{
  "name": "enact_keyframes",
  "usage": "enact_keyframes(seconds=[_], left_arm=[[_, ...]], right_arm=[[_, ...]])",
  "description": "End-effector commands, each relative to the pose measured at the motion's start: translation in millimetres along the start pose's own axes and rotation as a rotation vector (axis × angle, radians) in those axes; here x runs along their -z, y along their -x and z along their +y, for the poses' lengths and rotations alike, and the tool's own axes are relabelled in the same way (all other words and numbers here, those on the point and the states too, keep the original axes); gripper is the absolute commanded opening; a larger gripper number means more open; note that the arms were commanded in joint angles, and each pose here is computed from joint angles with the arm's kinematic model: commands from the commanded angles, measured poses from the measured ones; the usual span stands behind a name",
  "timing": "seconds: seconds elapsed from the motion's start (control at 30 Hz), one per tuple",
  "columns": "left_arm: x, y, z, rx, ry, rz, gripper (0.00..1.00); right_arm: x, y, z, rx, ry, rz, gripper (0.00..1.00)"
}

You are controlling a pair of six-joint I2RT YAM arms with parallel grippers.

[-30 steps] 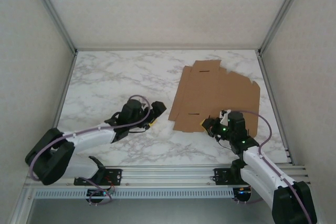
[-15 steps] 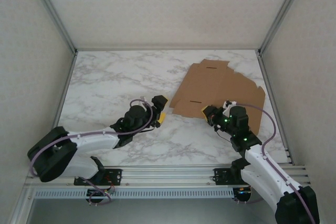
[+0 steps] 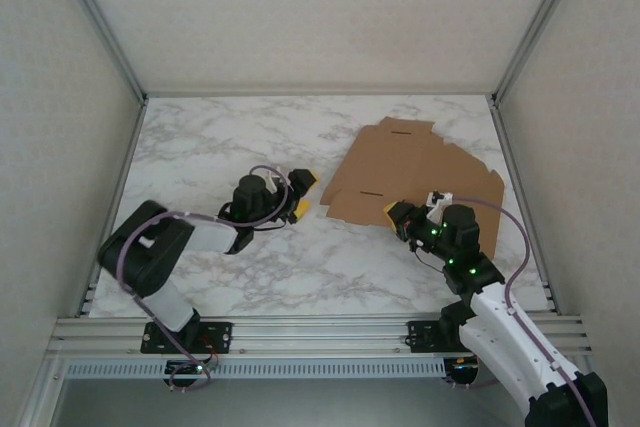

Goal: Fold the paper box

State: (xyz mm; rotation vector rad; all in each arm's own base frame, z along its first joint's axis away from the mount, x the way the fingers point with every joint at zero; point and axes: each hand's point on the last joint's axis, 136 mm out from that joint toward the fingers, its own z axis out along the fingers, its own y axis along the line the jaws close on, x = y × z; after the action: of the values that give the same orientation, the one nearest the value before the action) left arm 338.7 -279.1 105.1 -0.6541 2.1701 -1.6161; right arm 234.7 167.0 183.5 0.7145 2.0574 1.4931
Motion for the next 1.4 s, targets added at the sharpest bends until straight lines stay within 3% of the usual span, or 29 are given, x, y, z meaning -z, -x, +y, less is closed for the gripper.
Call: enact_keyframes(seconds=[0.0, 0.2, 0.4, 0.57, 0.7, 0.9, 1.0, 1.1, 1.2, 1.37], left_arm=[[-16.5, -20.4, -24.0, -0.040, -0.125, 0.137, 1.00], [-40.3, -14.7, -29.5, -0.050, -0.179, 0.174, 0.99], [-51.8, -12.7, -47.5, -0.055, -0.251, 0.203, 0.86], [-48.8, -10.3, -49.4, -0.031, -0.280, 0.200, 0.58], [-44.9, -5.4, -51.0, -0.006, -0.307, 0.194, 0.30], [-40.6, -3.0, -63.0, -0.003, -0.344, 0.196, 0.02], [-32.1, 6.5, -67.7, -0.027, -0.320, 0.165, 0.00], [-18.8, 28.2, -65.0, -0.096, -0.195, 0.088, 0.00], [5.8, 58.7, -69.3, -0.259, 0.027, -0.050, 0.00], [71.3, 98.8, -126.5, -0.511, 0.332, -0.294, 0.02]], right_arm=[[4.9, -7.4, 11.8, 0.006, 0.039, 0.029, 0.11], [9.7, -12.4, 10.2, -0.004, 0.050, 0.042, 0.11], [11.5, -16.8, 3.7, -0.018, 0.046, 0.057, 0.11], [11.9, -17.0, 0.7, -0.016, 0.039, 0.053, 0.10], [12.4, -17.0, 1.9, -0.008, 0.042, 0.053, 0.11], [14.4, -17.7, 0.8, 0.006, 0.028, 0.051, 0.13], [18.1, -17.2, -0.1, 0.030, -0.003, 0.044, 0.40], [26.7, -14.1, 2.3, 0.096, -0.073, 0.027, 0.67], [48.8, 0.4, 4.3, 0.216, -0.218, -0.053, 0.77], [73.6, 21.2, 11.2, 0.345, -0.365, -0.150, 0.81]])
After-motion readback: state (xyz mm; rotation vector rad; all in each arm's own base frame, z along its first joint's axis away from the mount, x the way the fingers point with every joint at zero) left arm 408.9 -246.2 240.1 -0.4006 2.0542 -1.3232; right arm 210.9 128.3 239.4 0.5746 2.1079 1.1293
